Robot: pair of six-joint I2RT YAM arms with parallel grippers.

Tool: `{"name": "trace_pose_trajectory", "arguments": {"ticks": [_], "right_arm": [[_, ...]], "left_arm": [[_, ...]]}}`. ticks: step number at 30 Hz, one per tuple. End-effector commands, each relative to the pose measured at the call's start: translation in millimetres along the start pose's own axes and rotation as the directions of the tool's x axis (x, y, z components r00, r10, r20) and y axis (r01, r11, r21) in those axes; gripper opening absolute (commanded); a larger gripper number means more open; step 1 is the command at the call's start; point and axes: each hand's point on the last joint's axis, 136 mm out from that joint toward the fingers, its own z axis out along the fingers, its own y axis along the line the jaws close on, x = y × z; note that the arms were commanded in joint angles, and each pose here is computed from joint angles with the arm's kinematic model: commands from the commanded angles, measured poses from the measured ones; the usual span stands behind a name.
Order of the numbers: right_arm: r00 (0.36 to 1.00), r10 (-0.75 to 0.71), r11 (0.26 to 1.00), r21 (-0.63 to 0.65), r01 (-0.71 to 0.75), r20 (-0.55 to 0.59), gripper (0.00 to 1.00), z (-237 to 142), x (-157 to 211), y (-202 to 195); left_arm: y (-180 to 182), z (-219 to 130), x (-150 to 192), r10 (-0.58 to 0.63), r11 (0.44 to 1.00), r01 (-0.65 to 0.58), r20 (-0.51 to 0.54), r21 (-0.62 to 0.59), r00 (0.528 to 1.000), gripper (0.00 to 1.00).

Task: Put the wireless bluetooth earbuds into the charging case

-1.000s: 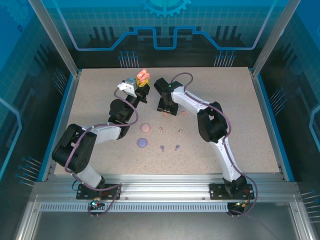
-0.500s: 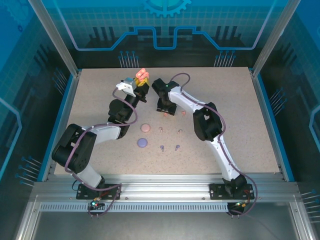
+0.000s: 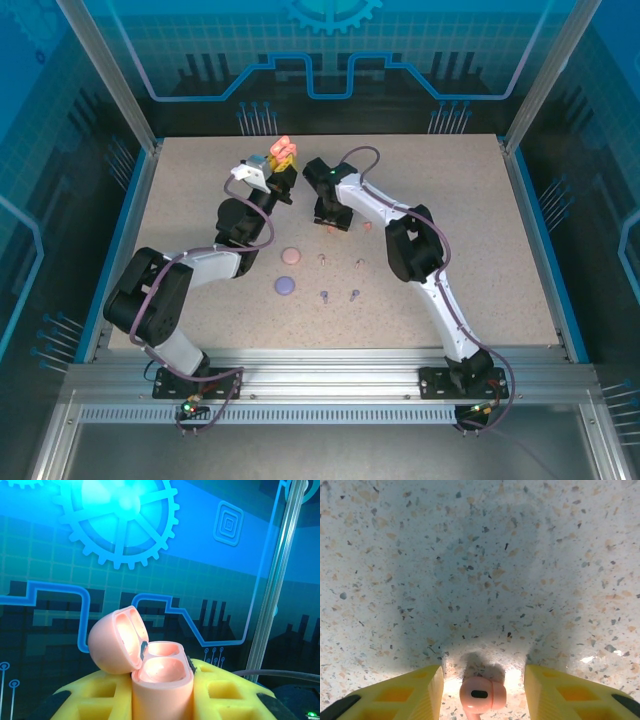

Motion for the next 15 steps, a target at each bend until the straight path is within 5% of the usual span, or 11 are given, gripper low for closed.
{"name": "trace_pose_trajectory", "arguments": {"ticks": [1,15], "right_arm": [[1.000,-0.003,0.999,0.047,0.004,-0.021,0.46,8.5,17.5,1.4],[0.999,0.019,0.999,0.042,-0.017,-0.034,0.36,14.6,22.9,5.1]], "left_arm": [[-0.2,1.9,-10.0,-0.006,1.000,0.005,0.047,0.015,0.999,0.00],[-0.9,0.8,-9.4,-0.004,1.000,0.004,0.047,0.019,0.999,0.00]]}}
